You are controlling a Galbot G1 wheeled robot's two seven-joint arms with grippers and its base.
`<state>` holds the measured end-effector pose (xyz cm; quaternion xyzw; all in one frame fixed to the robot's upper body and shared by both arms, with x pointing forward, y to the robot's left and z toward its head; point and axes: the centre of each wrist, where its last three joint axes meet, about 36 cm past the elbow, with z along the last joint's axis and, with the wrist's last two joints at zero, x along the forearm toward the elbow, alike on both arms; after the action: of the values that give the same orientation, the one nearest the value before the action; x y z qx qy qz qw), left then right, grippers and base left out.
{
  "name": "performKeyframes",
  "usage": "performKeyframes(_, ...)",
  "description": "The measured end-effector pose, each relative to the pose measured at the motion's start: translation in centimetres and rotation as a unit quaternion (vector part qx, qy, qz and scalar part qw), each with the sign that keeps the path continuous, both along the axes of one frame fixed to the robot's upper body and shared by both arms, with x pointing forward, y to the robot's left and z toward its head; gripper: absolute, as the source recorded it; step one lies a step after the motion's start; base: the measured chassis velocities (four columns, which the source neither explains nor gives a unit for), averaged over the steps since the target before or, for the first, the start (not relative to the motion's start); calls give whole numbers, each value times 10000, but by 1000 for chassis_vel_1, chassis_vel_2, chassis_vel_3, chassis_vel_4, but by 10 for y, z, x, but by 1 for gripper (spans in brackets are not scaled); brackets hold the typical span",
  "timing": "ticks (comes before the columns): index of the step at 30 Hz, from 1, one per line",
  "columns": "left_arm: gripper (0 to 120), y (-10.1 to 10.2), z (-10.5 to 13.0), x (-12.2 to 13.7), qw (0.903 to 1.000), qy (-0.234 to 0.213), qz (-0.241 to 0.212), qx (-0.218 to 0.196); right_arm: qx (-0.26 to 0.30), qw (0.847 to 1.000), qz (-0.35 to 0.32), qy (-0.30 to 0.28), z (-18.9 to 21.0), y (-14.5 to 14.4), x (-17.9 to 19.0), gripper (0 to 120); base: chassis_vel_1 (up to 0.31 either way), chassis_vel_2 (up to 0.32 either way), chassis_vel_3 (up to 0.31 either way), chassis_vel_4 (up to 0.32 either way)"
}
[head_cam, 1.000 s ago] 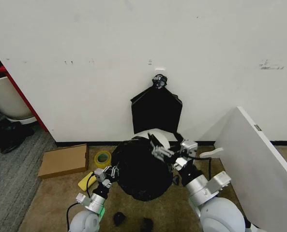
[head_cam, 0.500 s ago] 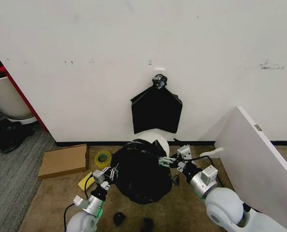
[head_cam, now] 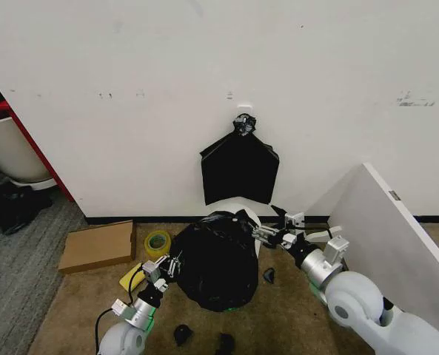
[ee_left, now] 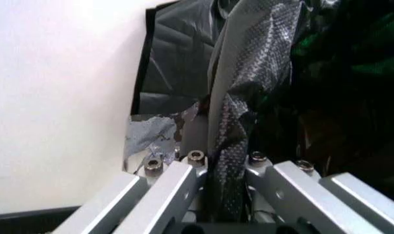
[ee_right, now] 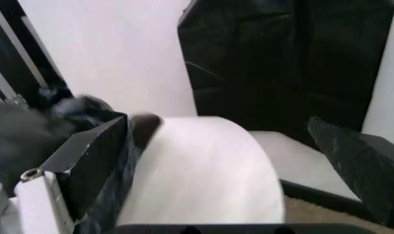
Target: Place the garbage bag over the trash bin.
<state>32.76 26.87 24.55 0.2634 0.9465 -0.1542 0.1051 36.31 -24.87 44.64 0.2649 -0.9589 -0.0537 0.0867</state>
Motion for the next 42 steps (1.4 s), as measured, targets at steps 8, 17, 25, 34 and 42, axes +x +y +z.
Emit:
performKeyframes(8,1,10,5,-2,10000,-73,1,-8,-250,9967,487,-603,-12,-17,9,100,0,0,0,0)
performKeyframes(17,1,13,5,-2,9999,-123,54,17,217,9895,1045,-973,-10,-28,17,100,0,0,0,0)
performKeyframes(25,1,9,7,-2,9999,-161,28,-25,-173,9867,1326,-929,-16,-37,20,100,0,0,0,0)
performKeyframes(34,1,4,5,-4,9998,-172,-132,51,-215,9952,592,-754,-17,-24,36,100,0,0,0,0)
performKeyframes(42,1,6,4,-1,9996,-205,-178,64,-7,9988,358,-323,-26,-35,51,100,0,0,0,0)
